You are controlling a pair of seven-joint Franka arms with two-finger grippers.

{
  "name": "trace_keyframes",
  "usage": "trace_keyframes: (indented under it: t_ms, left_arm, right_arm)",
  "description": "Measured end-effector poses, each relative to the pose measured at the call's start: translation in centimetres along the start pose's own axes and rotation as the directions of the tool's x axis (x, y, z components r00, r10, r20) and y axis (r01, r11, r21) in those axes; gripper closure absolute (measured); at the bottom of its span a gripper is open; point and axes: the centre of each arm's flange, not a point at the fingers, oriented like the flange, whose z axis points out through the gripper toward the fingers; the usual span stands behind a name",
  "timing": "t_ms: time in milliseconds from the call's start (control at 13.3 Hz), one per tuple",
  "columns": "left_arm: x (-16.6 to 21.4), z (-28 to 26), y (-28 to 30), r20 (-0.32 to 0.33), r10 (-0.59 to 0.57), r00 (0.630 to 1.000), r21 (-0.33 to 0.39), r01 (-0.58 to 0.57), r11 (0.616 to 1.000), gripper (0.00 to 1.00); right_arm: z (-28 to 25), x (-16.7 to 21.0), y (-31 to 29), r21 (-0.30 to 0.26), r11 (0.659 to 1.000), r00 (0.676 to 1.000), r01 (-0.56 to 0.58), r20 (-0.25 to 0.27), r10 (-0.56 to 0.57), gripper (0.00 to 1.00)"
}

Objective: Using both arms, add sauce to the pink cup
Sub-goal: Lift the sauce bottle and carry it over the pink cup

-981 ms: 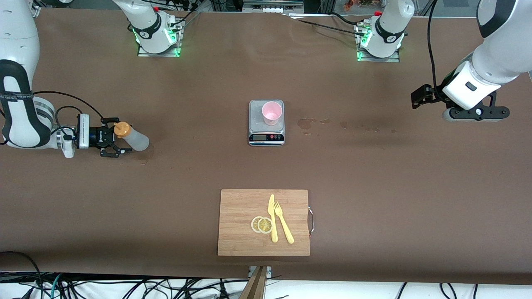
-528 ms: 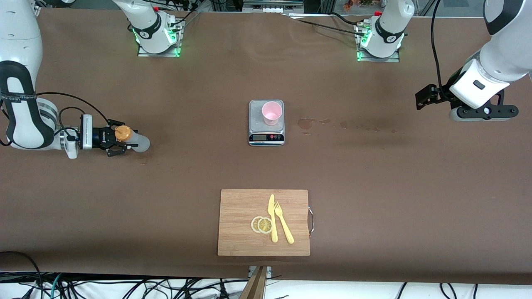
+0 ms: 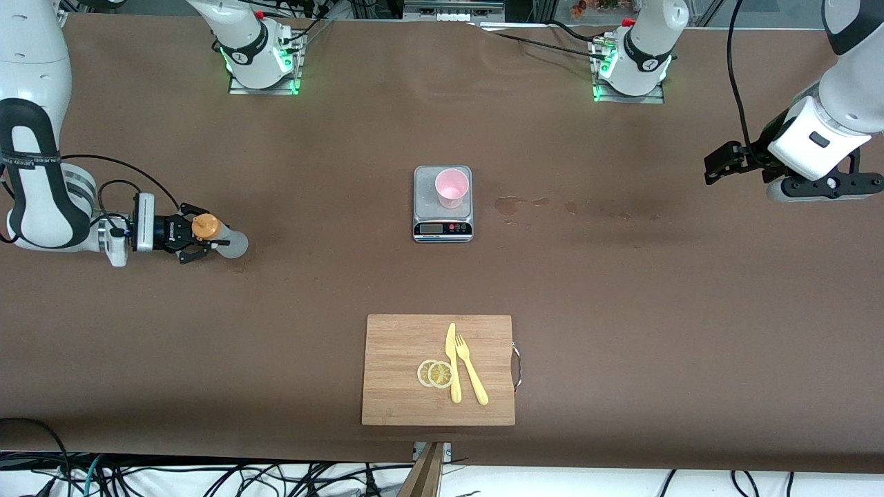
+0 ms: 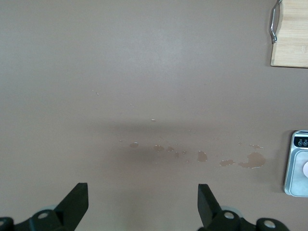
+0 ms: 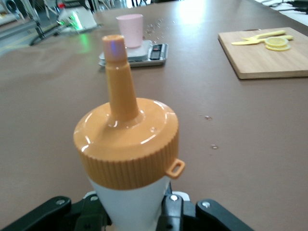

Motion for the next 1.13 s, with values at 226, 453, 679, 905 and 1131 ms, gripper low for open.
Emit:
trace_keyframes:
  t_ms: [226, 453, 679, 905, 1131]
  left_arm:
    - [0.1, 0.1, 0.1, 0.003, 0.001, 1.0, 0.0, -0.001, 1.0, 0.0]
    - [0.2, 0.3, 0.1, 0.006, 0.001, 1.0, 0.0, -0.001, 1.0, 0.0]
    - [0.2, 0.5, 0.4, 0.009, 0.007, 1.0, 0.0, -0.007, 1.0, 0.0]
    - [0.2, 0.6, 0.7, 0.011, 0.012, 1.0, 0.0, -0.012, 1.0, 0.0]
    - [0.3, 0.6, 0.7, 0.012, 0.012, 1.0, 0.0, -0.012, 1.0, 0.0]
  right_arm:
    - [-0.4, 6.0, 2.2, -0.038, 0.999, 0.997, -0.024, 0.077, 0.027, 0.65]
    - [2.1, 11.2, 4.2, -0.072, 0.993, 0.982, -0.089, 0.158, 0.099, 0.65]
    - [6.2, 17.5, 5.9, -0.077, 0.987, 0.932, -0.14, 0.325, 0.158, 0.67]
    - [10.3, 24.9, 6.2, -0.062, 0.987, 0.843, -0.148, 0.514, 0.159, 0.67]
    - [14.6, 29.3, 5.5, -0.042, 0.991, 0.752, -0.13, 0.647, 0.126, 0.67]
